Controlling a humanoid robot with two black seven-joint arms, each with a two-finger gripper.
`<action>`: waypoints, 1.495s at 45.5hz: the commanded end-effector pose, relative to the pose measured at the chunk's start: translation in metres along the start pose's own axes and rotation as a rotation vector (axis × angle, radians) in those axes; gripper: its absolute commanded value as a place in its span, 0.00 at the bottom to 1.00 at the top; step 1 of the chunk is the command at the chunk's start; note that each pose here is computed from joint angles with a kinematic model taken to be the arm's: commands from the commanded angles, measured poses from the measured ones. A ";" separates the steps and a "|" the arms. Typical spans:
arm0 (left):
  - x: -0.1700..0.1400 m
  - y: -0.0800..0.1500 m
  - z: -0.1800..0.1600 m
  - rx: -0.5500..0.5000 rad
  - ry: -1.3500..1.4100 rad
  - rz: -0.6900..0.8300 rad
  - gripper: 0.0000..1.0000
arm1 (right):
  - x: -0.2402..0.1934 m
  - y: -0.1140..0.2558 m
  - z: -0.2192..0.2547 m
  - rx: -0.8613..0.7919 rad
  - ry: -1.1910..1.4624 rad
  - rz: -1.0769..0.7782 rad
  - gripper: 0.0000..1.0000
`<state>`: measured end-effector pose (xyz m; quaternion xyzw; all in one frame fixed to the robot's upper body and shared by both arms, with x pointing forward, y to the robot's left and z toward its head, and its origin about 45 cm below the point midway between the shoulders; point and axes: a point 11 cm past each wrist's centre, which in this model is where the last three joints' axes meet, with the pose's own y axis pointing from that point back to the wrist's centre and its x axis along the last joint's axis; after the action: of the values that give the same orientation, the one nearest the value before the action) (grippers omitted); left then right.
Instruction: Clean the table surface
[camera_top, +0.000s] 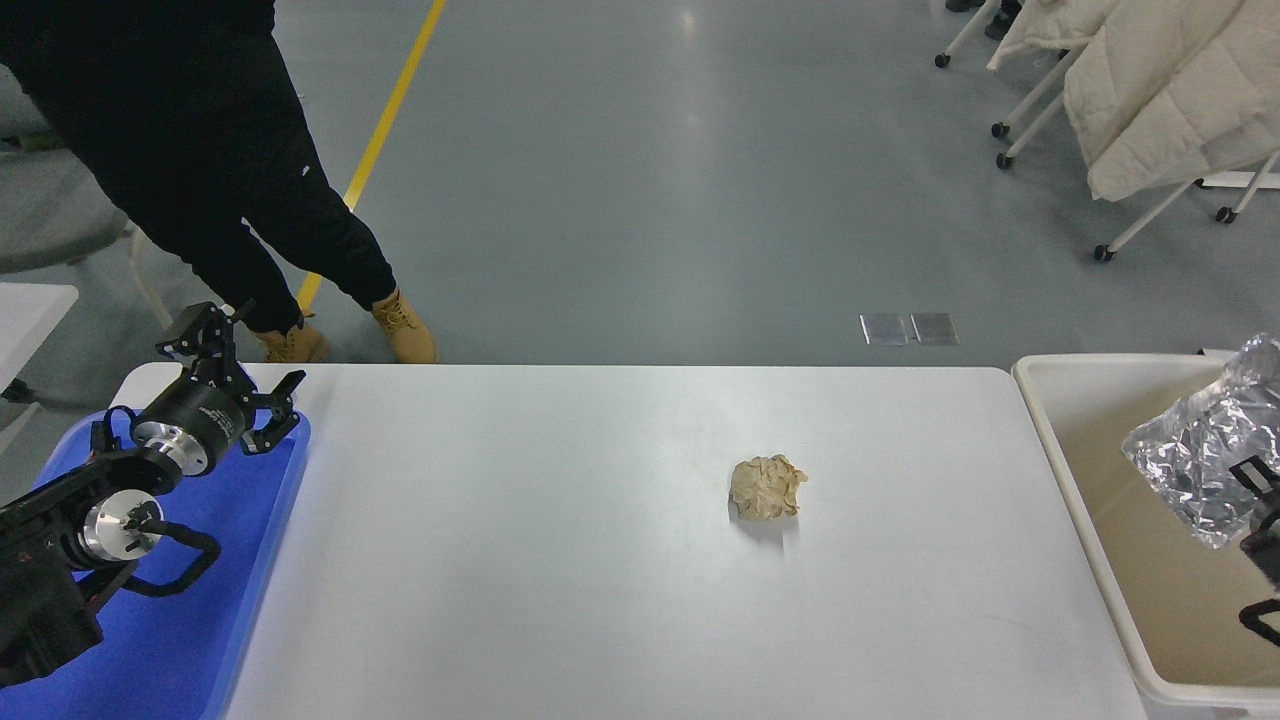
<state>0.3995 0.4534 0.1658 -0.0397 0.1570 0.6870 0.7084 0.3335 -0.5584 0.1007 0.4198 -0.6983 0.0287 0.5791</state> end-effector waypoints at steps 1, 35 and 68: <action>0.000 0.000 0.000 -0.001 0.001 0.000 1.00 | -0.041 0.009 -0.004 -0.014 -0.058 -0.034 0.00; 0.000 0.000 0.000 0.001 -0.001 -0.001 1.00 | -0.020 0.005 -0.009 -0.025 -0.154 0.003 1.00; 0.000 0.000 0.000 0.000 0.000 0.000 1.00 | 0.056 0.029 -0.134 0.280 -0.437 -0.153 1.00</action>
<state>0.3996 0.4535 0.1659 -0.0396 0.1568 0.6870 0.7084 0.3977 -0.5260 0.1635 0.4920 -0.7516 0.0035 0.4393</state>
